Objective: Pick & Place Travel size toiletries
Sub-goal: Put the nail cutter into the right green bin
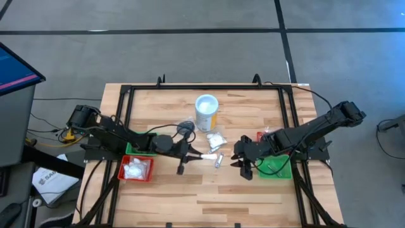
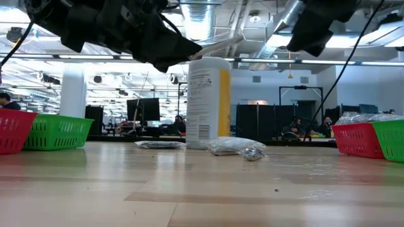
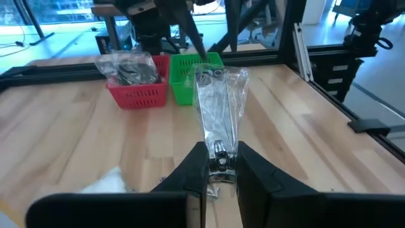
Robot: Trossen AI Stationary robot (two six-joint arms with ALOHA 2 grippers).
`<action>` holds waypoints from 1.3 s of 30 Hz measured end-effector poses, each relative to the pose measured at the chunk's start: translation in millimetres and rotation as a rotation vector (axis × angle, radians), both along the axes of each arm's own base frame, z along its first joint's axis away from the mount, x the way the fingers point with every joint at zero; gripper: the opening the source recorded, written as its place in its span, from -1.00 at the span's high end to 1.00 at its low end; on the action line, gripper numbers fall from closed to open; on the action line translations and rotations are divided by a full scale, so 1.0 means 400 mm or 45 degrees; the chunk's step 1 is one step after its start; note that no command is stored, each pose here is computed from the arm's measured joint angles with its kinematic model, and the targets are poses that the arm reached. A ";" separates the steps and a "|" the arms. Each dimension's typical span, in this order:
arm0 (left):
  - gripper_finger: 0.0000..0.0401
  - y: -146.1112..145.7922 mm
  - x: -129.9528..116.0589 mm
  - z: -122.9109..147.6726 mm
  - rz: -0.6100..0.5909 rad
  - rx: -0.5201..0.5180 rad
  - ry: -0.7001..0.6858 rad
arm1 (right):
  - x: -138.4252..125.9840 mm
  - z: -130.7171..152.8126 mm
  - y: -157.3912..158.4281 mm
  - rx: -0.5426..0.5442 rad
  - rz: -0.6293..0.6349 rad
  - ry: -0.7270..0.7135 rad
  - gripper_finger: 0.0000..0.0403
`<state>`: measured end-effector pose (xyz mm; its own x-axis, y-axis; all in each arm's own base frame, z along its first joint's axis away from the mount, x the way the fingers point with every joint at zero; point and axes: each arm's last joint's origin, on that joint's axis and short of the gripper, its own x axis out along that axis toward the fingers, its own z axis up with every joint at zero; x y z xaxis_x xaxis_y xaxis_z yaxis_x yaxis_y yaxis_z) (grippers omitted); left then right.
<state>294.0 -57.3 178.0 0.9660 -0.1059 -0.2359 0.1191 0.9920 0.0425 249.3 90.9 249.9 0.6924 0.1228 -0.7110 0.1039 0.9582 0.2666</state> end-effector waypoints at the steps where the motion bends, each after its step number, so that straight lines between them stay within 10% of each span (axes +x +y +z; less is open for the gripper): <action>1: 0.81 -0.001 0.003 0.004 0.000 -0.002 -0.007 | 0.001 0.000 -0.003 -0.002 -0.005 0.000 0.37; 39: 0.81 0.028 0.198 0.001 0.031 0.018 -0.033 | 0.018 0.000 -0.054 -0.070 -0.038 -0.012 0.37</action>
<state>373.3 -46.3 178.3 0.9740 -0.0793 -0.2121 0.0938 0.9938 0.0591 256.4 69.3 249.9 0.7017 0.0634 -0.7096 0.1301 0.9679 0.2151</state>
